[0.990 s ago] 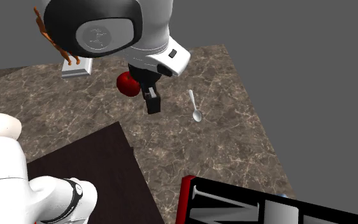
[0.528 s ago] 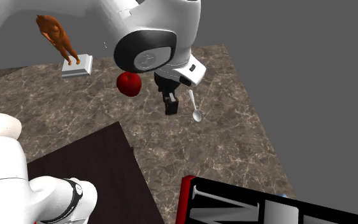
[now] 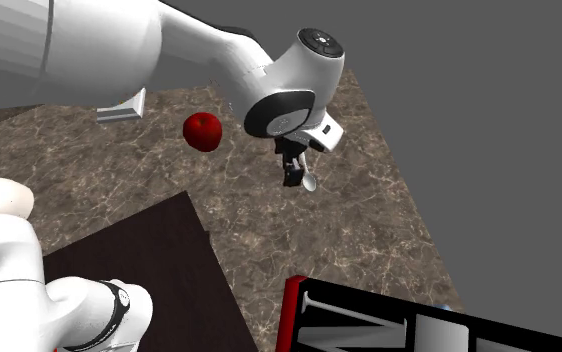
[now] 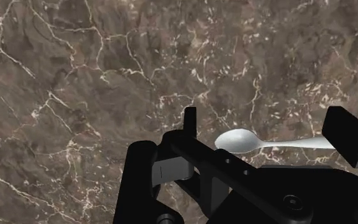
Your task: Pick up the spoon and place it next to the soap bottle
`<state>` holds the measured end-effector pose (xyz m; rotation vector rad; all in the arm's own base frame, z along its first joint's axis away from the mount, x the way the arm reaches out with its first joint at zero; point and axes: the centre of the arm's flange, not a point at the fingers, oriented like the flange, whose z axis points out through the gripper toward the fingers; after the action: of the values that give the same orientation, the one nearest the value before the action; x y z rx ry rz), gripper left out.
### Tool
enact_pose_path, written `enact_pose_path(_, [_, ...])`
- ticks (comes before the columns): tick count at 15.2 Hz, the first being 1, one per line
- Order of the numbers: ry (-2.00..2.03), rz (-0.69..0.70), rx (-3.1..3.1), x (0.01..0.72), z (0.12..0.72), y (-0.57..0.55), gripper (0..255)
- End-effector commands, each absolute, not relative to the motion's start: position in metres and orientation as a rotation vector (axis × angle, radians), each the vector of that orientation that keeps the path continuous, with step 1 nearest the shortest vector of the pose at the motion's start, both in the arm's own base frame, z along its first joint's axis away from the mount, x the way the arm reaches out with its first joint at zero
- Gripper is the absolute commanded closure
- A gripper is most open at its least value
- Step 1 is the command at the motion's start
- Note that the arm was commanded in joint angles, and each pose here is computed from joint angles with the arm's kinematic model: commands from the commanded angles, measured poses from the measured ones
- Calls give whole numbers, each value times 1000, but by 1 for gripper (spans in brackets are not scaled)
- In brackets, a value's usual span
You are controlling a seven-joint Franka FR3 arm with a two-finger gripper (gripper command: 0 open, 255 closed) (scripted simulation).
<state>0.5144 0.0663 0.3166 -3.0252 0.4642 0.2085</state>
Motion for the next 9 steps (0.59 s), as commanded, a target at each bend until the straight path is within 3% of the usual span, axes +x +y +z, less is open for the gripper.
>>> enact_pose_path(1, [493,211,-3022,531,295,65,0])
enact_pose_path(9, [604,224,-3007,594,210,62,0])
